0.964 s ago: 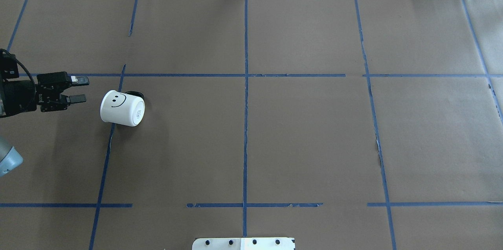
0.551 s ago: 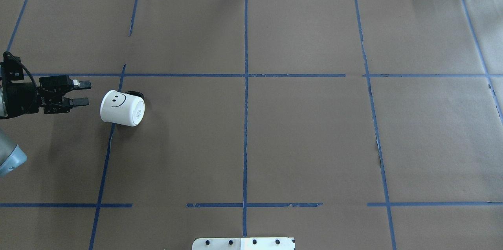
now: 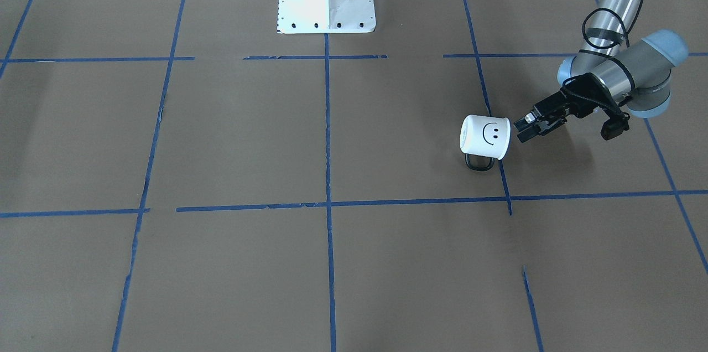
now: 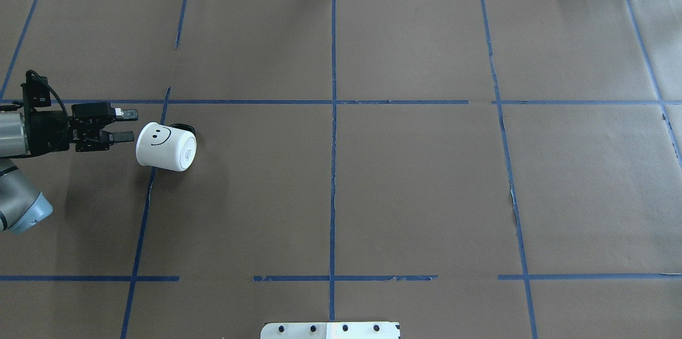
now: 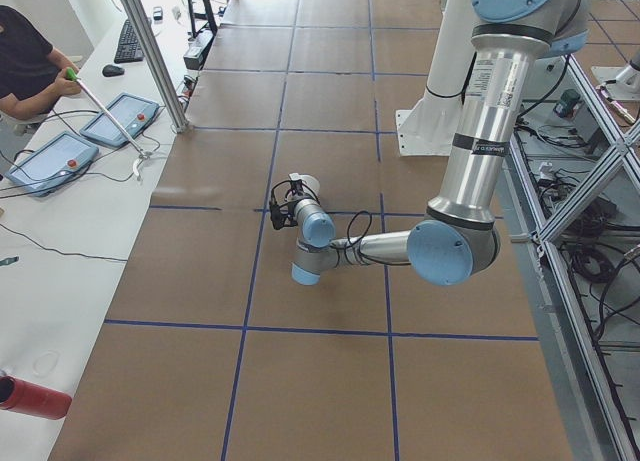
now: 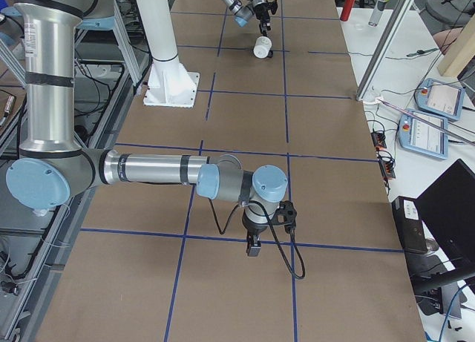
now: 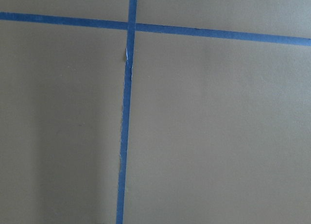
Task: Flip mug
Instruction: 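Insert the left gripper into the mug rim and close on it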
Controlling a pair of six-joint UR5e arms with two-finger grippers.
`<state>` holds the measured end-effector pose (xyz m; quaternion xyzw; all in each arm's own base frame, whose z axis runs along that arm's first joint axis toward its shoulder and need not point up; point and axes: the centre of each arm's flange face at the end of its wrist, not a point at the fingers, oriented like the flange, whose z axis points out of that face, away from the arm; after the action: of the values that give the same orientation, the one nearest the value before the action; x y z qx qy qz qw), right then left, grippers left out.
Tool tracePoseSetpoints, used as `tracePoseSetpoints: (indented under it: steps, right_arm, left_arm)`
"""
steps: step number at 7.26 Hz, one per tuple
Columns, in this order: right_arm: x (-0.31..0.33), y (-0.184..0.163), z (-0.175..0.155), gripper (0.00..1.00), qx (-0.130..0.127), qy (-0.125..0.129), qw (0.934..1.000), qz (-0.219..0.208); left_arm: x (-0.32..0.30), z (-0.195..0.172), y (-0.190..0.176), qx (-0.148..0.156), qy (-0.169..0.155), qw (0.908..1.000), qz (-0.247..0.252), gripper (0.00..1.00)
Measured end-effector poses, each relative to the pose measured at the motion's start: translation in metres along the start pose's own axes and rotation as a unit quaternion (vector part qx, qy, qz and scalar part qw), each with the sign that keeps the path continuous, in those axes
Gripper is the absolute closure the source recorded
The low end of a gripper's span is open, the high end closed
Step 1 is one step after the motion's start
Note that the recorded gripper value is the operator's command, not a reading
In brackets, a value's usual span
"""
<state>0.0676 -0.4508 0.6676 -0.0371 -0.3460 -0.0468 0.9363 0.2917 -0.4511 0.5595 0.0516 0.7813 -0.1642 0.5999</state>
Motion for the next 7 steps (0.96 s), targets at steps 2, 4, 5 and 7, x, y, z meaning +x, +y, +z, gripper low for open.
tracePoseSetpoints:
  steps: [2, 4, 5, 7]
  right_arm:
    - [0.0, 0.0, 0.0, 0.0, 0.0, 0.0, 1.0, 0.0]
    - [0.0, 0.0, 0.0, 0.0, 0.0, 0.0, 1.0, 0.0]
    - [0.0, 0.0, 0.0, 0.0, 0.0, 0.0, 1.0, 0.0]
    - [0.0, 0.0, 0.0, 0.0, 0.0, 0.0, 1.0, 0.0]
  left_arm:
    - [0.003, 0.012, 0.005, -0.009, 0.004, 0.9999, 0.002, 0.03]
    - [0.007, 0.024, 0.012, -0.018, 0.01, 0.9998, 0.005, 0.03]
    - [0.009, 0.029, 0.018, -0.024, 0.012, 0.9996, 0.005, 0.03]
    - [0.011, 0.035, 0.025, -0.031, 0.016, 0.9994, 0.007, 0.03]
